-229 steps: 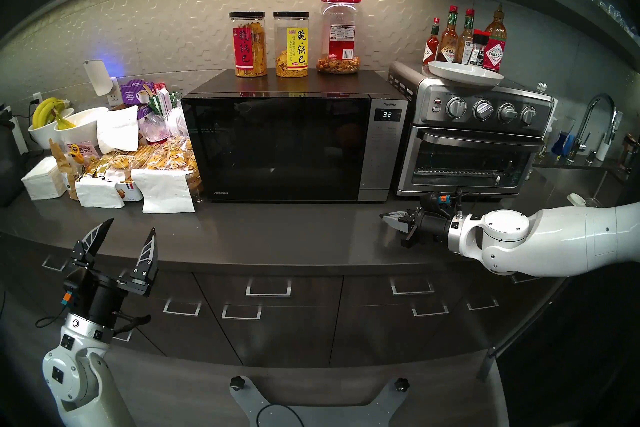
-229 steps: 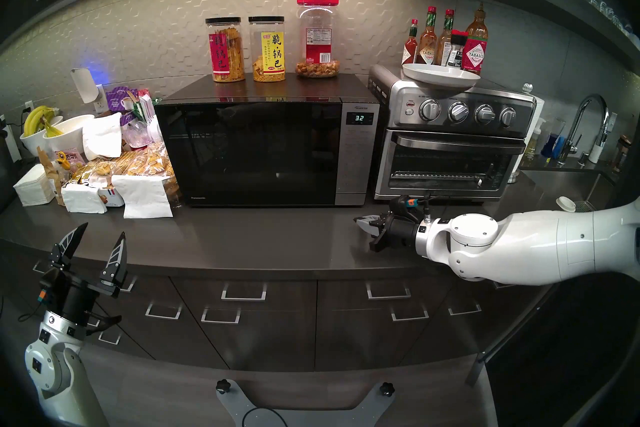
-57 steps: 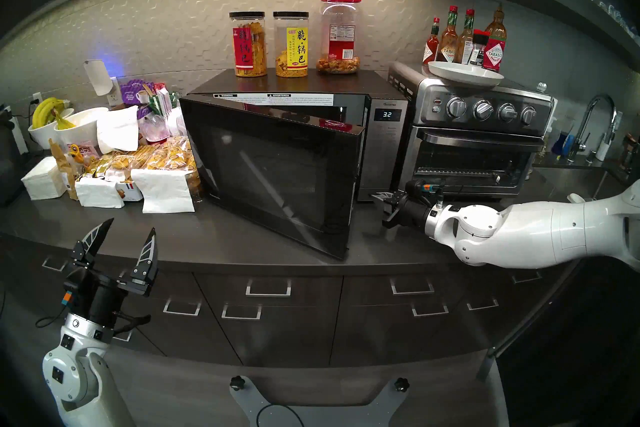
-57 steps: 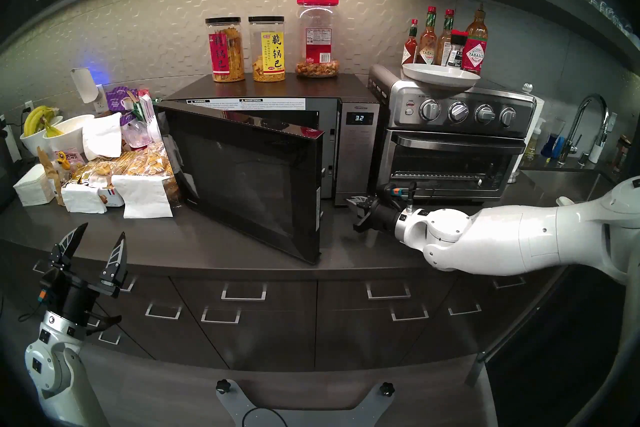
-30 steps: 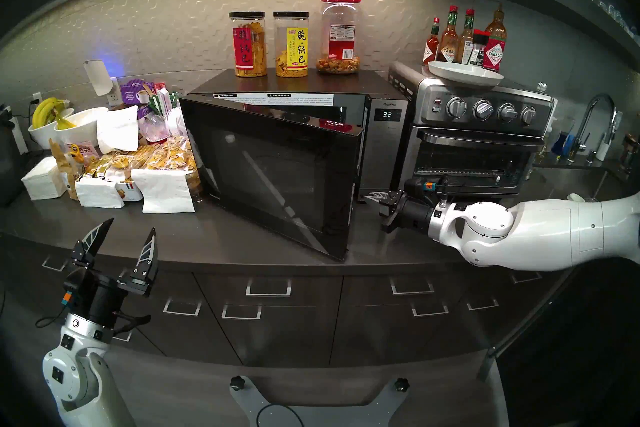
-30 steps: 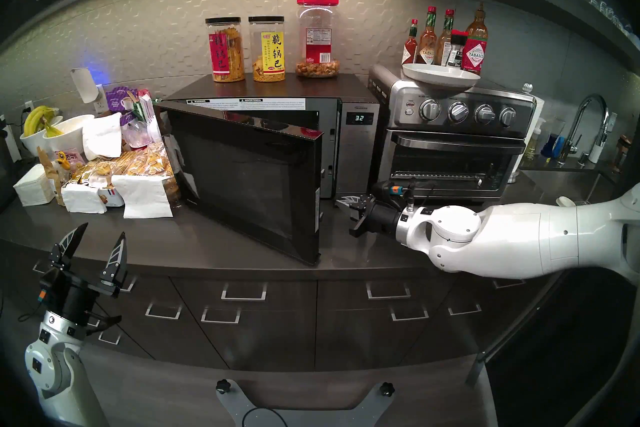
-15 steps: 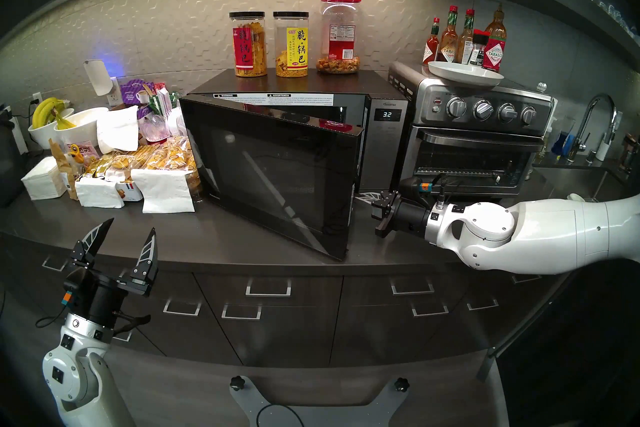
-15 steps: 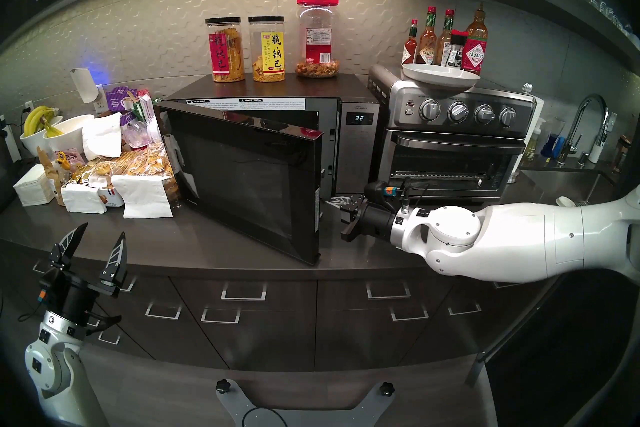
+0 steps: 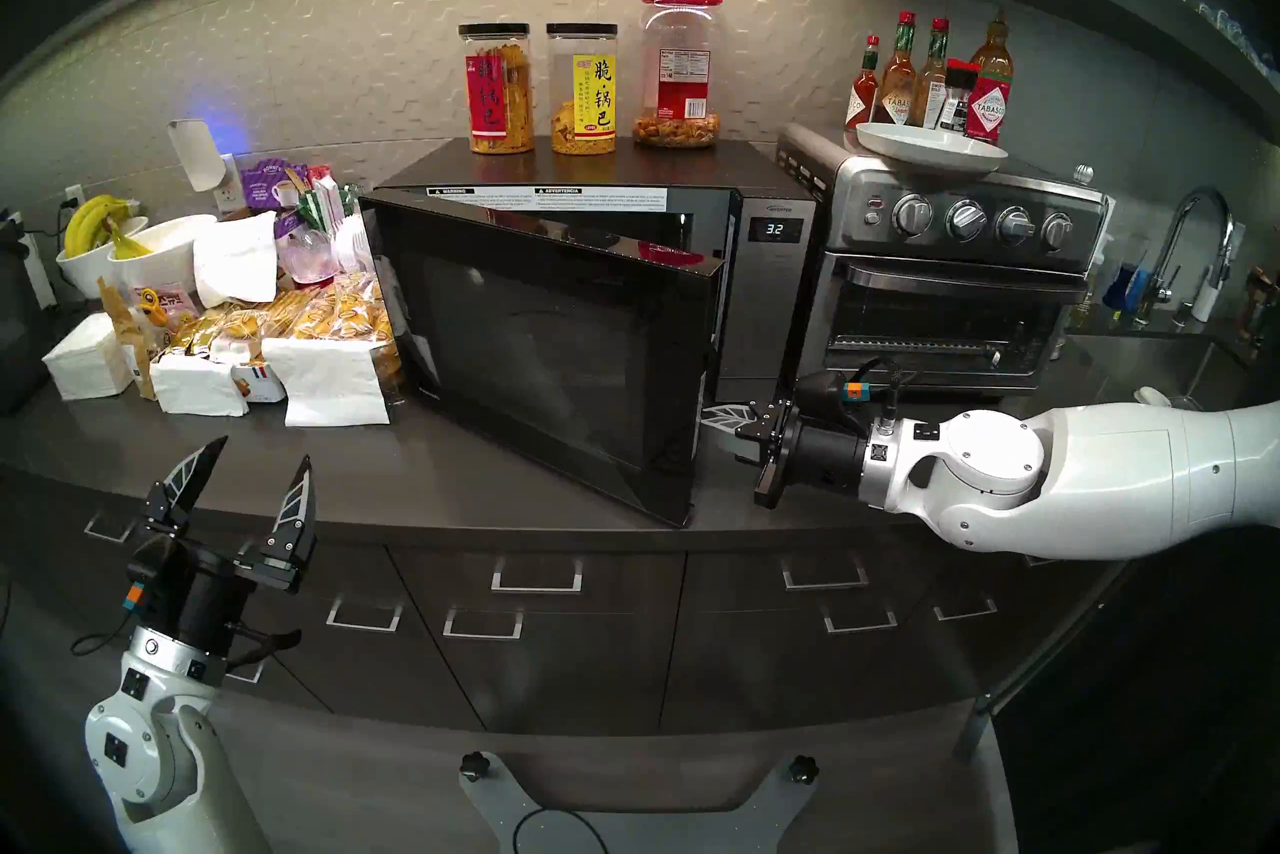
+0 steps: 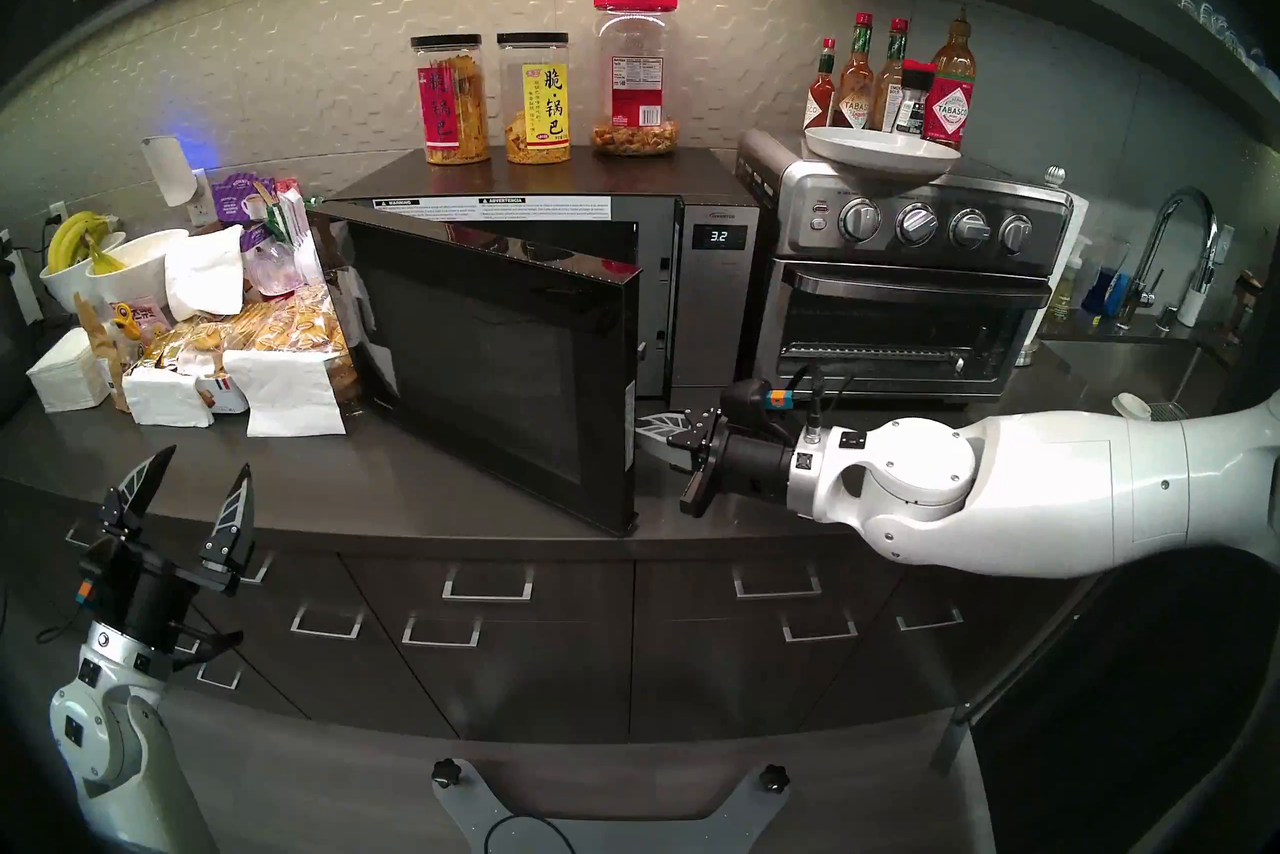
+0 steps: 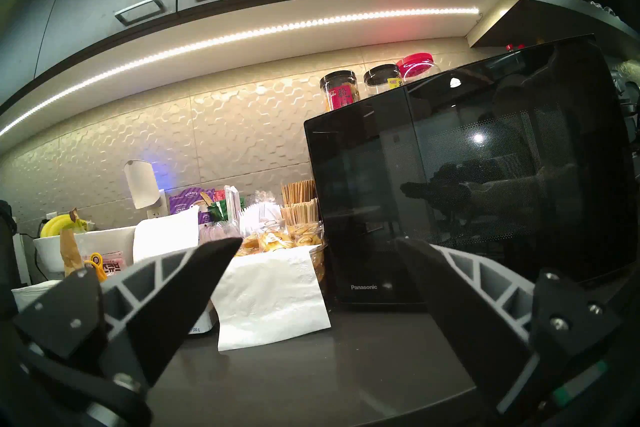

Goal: Open the microwave, put the plate inside, and close the door

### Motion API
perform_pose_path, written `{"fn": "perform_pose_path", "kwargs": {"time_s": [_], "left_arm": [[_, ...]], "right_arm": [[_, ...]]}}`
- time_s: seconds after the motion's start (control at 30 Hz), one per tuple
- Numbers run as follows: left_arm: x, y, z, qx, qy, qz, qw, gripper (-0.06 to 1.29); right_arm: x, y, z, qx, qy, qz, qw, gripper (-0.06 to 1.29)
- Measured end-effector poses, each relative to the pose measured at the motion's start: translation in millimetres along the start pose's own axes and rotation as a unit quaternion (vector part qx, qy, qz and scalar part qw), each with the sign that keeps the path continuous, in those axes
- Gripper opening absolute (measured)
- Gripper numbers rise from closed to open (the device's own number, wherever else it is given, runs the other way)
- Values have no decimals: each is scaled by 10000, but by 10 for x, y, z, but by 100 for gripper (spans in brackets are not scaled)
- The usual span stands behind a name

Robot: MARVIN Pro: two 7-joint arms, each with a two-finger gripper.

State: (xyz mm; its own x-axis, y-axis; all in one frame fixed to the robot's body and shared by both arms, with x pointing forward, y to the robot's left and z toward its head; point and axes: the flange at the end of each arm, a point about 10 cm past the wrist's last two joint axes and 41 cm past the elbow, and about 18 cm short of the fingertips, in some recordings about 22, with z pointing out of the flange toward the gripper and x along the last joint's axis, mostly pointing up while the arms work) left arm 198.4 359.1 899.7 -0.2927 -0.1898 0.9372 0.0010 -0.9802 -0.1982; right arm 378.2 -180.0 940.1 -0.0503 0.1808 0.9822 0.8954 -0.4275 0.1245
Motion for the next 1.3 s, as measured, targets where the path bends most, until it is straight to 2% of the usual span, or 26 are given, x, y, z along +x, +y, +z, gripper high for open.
{"fn": "perform_pose_path", "kwargs": {"time_s": [0.17,0.37,1.03,1.3], "left_arm": [[0,0,0,0,0,0,10000,127],[0,0,0,0,0,0,10000,127],[0,0,0,0,0,0,10000,127],[0,0,0,1,0,0,10000,127]], "right_arm": [[-13,-99,-62,334,-31,-146,9993,-3],[17,-213,-96,545,-7,-255,9982,-3],[153,-415,32,634,37,-345,9974,-3],[234,-569,109,799,106,-375,9960,-3]]}}
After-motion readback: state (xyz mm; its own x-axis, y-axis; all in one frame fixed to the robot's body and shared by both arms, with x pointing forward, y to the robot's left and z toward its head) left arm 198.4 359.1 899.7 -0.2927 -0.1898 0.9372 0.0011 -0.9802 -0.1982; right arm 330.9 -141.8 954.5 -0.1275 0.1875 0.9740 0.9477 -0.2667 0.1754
